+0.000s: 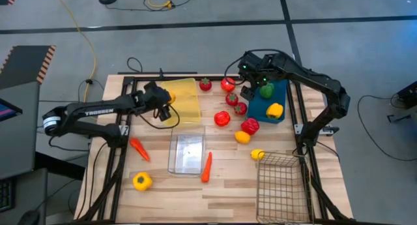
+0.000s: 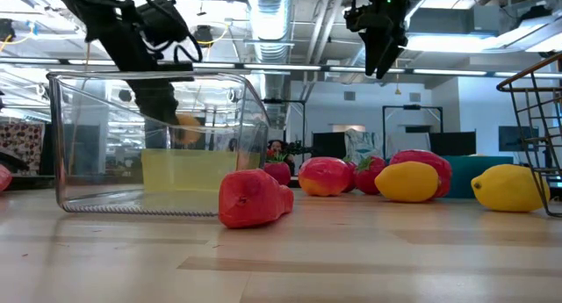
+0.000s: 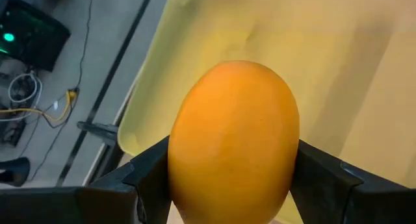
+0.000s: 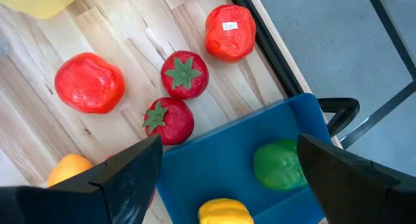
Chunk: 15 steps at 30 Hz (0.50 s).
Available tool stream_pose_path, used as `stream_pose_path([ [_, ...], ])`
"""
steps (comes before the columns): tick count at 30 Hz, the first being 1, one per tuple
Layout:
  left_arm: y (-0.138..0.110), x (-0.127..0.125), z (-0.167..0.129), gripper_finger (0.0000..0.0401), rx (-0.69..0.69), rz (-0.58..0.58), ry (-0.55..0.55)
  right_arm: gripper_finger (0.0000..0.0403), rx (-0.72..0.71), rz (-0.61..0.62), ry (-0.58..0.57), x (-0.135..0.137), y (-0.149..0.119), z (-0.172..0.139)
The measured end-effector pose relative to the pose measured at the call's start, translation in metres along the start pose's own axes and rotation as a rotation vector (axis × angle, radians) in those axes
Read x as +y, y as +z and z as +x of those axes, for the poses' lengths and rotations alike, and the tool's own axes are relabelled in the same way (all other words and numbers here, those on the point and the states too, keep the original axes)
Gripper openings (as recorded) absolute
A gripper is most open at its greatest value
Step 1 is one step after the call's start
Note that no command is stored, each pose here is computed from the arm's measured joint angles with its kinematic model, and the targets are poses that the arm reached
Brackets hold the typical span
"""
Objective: Sort produce into baskets
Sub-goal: Put the bottom left lemon into the yellow bin, then put the top lemon into the yellow bin
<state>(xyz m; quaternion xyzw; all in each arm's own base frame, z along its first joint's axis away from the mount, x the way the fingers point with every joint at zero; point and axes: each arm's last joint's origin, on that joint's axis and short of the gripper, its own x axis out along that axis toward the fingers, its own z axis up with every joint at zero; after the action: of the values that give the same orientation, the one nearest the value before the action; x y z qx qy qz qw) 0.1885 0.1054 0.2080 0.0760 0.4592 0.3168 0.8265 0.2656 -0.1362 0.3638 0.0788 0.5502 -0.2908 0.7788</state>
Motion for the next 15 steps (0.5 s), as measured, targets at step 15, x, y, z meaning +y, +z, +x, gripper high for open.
stream_pose_path([
  [15, 0.004, -0.005, 0.019, 0.0301, 0.018, 0.004, 0.055, 0.0384, 0.001, 0.055, 0.005, 0.002, 0.0, 0.0],
])
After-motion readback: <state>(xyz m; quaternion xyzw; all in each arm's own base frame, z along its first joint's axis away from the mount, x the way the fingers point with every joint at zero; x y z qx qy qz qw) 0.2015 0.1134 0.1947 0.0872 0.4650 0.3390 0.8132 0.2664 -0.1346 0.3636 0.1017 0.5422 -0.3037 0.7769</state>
